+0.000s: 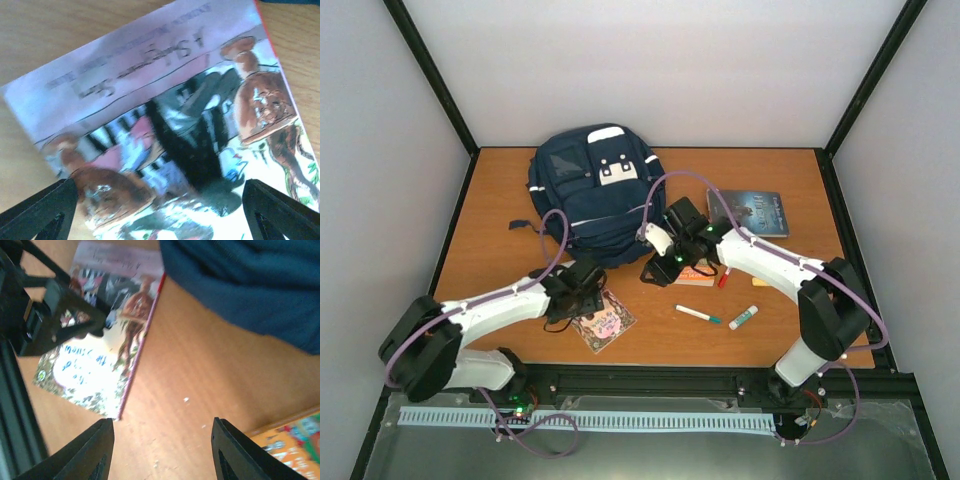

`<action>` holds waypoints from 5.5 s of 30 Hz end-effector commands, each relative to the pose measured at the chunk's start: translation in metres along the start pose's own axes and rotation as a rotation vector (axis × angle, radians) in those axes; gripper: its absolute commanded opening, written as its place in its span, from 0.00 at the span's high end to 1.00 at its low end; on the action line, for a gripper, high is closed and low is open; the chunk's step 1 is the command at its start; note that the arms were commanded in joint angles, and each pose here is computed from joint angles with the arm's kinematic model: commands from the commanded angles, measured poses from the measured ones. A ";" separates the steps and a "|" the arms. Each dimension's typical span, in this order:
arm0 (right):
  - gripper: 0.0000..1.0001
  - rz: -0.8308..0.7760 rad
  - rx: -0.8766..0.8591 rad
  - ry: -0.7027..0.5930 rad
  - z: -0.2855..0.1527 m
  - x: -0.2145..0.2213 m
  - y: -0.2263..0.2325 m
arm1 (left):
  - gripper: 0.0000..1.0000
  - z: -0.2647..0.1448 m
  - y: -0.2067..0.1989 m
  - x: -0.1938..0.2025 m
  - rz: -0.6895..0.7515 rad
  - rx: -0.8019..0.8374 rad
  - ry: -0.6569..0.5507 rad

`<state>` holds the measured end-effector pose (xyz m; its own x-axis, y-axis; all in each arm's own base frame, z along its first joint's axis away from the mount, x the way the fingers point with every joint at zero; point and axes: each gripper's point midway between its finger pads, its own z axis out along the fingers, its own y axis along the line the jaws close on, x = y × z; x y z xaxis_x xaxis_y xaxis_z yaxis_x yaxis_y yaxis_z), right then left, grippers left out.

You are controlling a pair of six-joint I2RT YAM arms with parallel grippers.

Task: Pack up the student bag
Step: Pick up the book from the center of the board.

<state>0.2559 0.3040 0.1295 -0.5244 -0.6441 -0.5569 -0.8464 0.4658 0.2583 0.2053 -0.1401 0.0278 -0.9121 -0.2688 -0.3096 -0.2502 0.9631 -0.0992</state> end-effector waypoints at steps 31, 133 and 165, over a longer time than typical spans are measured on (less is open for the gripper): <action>0.48 0.235 -0.376 0.236 0.098 0.039 0.026 | 0.61 0.011 0.049 0.016 -0.281 -0.227 0.069; 0.97 -0.618 -0.364 0.082 -0.060 0.044 0.090 | 0.16 -0.217 -0.118 0.009 0.650 1.057 -0.194; 0.97 -0.588 -0.462 0.101 -0.075 0.050 0.098 | 0.97 -0.219 -0.144 0.035 0.809 1.134 0.098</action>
<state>0.1363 0.2638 0.1681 0.0092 -0.8334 -0.5526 -0.9355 -0.2023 0.2896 0.1358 -0.2809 0.2226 -0.7005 0.4162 -0.5797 0.7081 0.3040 -0.6374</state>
